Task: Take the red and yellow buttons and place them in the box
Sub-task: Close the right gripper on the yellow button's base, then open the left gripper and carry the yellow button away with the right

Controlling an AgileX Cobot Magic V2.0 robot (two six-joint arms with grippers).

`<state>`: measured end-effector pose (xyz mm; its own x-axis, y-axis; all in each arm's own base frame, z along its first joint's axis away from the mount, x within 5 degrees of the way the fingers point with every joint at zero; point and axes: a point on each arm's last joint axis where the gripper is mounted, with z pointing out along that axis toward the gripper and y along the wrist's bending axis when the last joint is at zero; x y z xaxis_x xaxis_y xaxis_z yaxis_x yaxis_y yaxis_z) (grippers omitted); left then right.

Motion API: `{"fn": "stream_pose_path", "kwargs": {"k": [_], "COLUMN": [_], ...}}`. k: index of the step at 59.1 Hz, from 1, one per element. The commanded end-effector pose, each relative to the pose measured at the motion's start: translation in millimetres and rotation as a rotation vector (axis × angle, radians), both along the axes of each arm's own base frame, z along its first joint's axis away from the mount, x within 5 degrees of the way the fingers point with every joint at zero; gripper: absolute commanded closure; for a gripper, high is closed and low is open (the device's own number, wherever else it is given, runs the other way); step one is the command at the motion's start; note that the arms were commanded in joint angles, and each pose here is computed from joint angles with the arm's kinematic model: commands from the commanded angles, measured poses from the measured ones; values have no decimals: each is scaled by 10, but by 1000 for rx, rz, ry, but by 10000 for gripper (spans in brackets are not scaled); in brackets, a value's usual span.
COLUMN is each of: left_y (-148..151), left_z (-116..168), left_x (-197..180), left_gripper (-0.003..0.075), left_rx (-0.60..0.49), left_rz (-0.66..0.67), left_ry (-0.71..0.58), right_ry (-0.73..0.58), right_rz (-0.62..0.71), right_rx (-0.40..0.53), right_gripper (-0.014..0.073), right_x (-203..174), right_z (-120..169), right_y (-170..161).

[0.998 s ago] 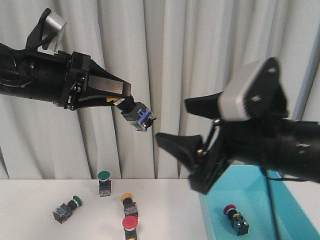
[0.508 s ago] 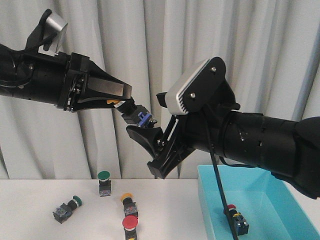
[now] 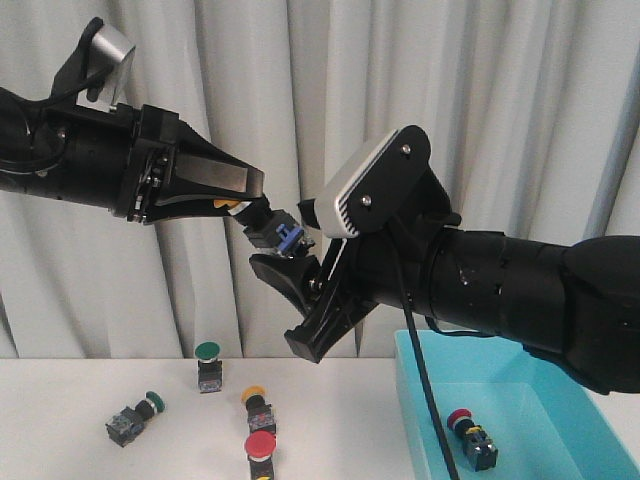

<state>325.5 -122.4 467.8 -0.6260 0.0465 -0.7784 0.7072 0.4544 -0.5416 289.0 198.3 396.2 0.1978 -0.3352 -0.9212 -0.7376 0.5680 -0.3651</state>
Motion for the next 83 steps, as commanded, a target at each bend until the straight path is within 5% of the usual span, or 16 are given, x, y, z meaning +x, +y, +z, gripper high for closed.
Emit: {"fn": "stream_pose_path", "kwargs": {"k": [1,17,35,44,65,83], "left_y": [-4,-6,-1,-1,0,4], "left_z": [294,298,300,292,301,374], "left_x": [-187,-189,-176,-180,-174,-213], "left_gripper": [647,647,632,549,195,158], "left_rx": [-94,-99,-98,-83,-92,-135], "left_rz": [-4,-6,8,-1,5,12], "left_ry": [-77,-76,-84,-98,-101,-115], "right_ry": [-57,-65,-65,-65,-65,-87], "right_rz": [16,22,23,23,0,-154], "right_rx": [45,37,37,37,42,48], "right_gripper": [233,450,540,538,538,538], "right_x": [-96,-99,-100,-100,-82,16], "right_z": [240,240,240,240,243,268], "right_y": [-37,-35,-34,-34,-51,-160]}}
